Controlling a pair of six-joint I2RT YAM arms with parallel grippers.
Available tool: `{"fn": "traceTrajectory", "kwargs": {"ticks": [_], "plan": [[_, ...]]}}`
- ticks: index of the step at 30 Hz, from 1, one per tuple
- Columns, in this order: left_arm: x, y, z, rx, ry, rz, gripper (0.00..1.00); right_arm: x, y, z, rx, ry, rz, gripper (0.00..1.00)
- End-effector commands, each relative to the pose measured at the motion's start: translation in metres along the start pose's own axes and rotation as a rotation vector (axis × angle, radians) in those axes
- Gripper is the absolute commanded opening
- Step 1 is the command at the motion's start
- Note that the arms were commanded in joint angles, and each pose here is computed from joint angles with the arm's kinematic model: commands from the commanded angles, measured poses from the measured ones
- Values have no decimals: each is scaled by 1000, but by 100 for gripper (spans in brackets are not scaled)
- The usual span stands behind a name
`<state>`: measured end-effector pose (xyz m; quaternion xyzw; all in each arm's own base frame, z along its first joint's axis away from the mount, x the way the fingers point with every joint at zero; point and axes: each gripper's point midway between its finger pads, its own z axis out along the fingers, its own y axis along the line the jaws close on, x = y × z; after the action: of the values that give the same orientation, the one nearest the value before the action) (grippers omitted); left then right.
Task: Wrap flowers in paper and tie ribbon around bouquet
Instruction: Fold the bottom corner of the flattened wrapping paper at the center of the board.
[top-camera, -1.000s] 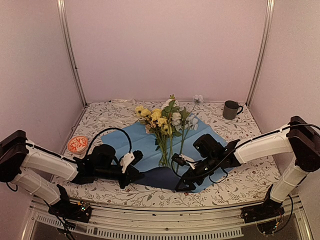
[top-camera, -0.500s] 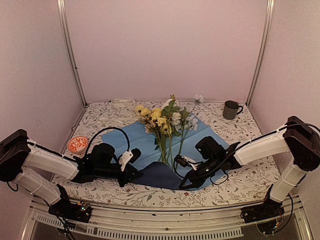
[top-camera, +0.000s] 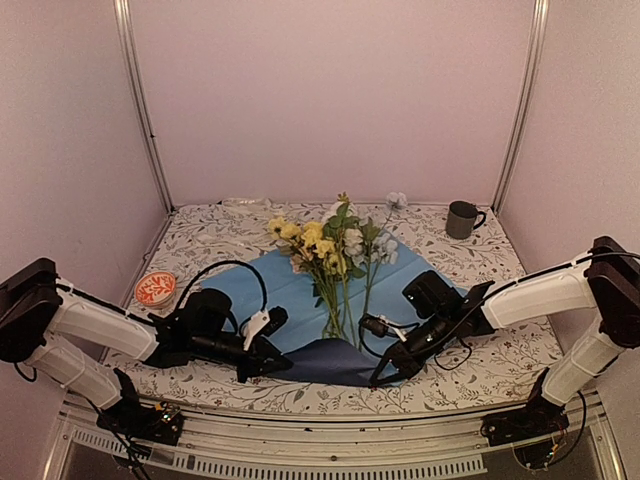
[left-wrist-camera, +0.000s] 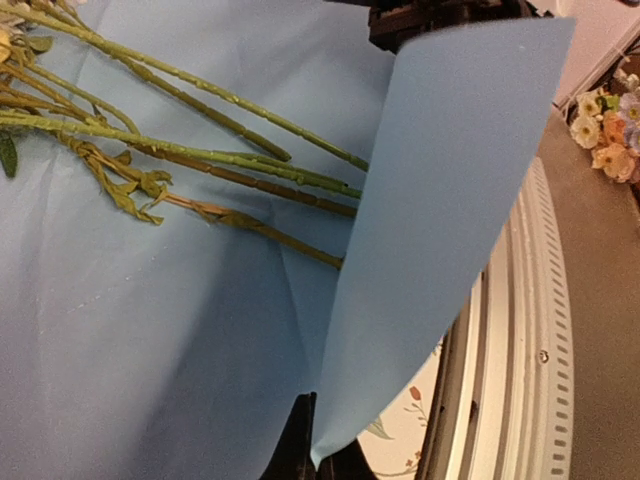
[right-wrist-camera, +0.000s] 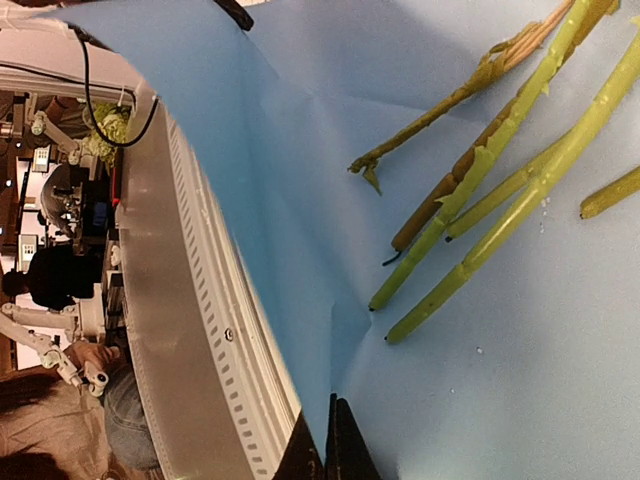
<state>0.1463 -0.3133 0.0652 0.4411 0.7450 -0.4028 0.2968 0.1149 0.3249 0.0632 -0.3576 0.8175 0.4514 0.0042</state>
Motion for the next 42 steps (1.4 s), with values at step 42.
{"fn": "traceTrajectory", "kwargs": {"ticks": [42], "plan": [[26,75,37,-256,249,-108,0,-41,-16,-23,266,-154,1,29]]}}
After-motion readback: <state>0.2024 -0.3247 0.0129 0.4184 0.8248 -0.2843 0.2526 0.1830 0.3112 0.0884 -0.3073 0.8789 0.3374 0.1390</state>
